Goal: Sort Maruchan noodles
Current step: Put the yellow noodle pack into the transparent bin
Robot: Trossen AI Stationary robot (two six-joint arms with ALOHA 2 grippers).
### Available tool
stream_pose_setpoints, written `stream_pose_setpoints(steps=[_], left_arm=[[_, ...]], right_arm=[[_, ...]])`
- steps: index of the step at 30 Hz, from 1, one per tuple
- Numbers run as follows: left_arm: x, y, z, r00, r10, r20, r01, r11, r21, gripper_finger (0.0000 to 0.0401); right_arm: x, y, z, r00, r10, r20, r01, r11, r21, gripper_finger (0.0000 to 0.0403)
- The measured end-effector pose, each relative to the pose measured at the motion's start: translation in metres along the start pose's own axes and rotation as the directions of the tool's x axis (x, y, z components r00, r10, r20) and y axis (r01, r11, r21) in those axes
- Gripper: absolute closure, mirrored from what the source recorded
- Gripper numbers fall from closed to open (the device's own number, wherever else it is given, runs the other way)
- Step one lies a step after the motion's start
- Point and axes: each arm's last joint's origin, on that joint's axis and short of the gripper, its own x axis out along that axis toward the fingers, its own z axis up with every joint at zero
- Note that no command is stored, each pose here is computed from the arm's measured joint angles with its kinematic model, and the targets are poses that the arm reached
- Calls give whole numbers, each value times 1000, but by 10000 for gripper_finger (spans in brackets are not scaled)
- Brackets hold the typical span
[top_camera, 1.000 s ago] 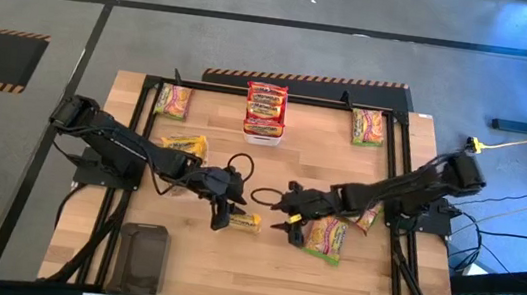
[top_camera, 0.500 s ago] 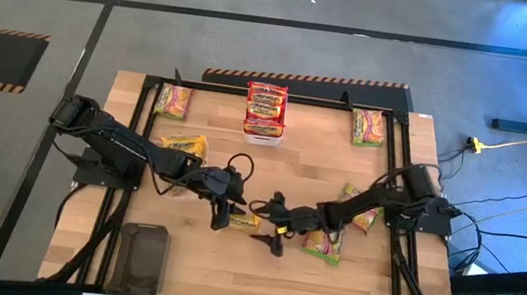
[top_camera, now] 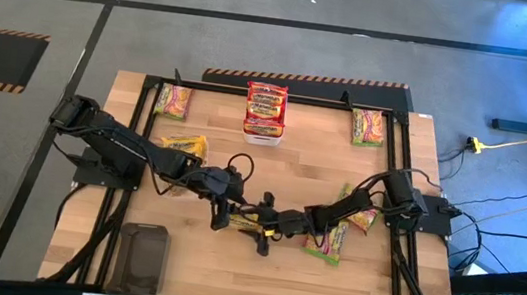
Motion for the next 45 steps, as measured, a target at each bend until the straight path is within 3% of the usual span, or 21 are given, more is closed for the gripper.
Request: stream_pose_setpoints(steps=[6,8,17,24,31,40,45], left_arm=[[0,0,0,1000,0,0,0,1000,0,268],[-1,0,0,1000,-1,2,1,1000,0,268],[-9,-5,9,998,-53,31,53,999,11,261],[-10,-4,13,997,-76,32,74,996,50,209],[-2,-4,9,996,-87,4,87,995,47,172],[7,-3,3,998,-55,-15,56,998,40,173],[7,-3,3,998,-59,-22,59,998,30,224]], right_arm=[[0,0,0,1000,0,0,0,1000,-21,296],[0,0,1,1000,0,1,0,999,-44,318],[-19,1,30,993,11,-117,-24,993,-113,315],[-39,1,57,986,3,-165,-25,991,-132,315],[-45,2,67,989,17,-148,-34,993,-114,309],[-43,1,73,990,20,-142,-35,994,-107,312],[-42,1,74,990,19,-136,-33,994,-102,302]])
